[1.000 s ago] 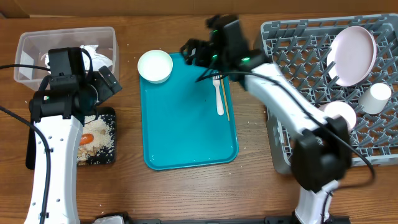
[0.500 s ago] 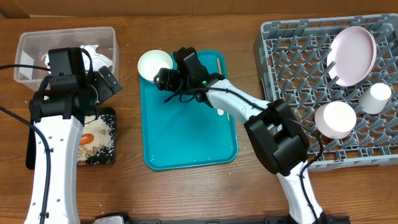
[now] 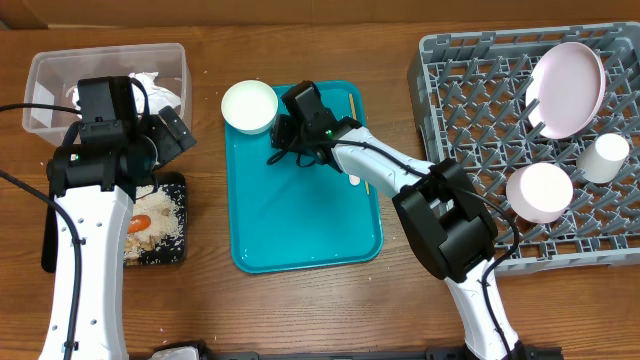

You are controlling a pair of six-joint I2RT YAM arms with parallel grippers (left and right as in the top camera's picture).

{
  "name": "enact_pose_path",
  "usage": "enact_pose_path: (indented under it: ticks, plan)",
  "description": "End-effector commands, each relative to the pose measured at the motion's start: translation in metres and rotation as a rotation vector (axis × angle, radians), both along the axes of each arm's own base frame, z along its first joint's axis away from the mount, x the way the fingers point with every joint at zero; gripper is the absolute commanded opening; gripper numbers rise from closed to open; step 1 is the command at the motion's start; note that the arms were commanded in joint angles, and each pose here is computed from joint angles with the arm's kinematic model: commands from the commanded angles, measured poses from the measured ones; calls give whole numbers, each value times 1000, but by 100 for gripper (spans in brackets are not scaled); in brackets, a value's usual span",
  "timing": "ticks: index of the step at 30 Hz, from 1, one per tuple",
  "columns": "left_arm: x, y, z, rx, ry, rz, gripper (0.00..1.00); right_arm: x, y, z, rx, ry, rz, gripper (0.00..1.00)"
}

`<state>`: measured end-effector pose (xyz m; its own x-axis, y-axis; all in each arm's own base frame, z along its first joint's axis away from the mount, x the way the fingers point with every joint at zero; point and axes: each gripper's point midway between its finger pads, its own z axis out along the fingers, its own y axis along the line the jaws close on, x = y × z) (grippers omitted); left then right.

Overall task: Sort waste into correct bins and load items into the dishwasher rack
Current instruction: 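Return the right gripper to the tray and grasp the white bowl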

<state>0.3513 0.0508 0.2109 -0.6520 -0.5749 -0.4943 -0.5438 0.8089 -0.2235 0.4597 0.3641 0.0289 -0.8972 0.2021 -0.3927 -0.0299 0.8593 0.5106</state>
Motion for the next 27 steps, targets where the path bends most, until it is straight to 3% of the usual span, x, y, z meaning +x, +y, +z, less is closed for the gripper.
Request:
enact_pose_path:
  ticks: [1,5,8,10,20,27]
  plan:
    - [1,0,2,-8,-8,8,100,7,-17,-1,-67,-6,-29,45]
    - [1,0,2,-8,-8,8,100,7,-3,37,51,3,42,45]
    - [1,0,2,-8,-8,8,100,18,9,96,140,-90,65,45]
    - [1,0,2,-8,-7,8,100,26,14,110,169,-139,65,45]
    - [1,0,2,-8,-8,8,100,33,14,48,125,-72,14,47]
    - [1,0,2,-8,-7,8,100,33,21,40,102,-95,4,47]
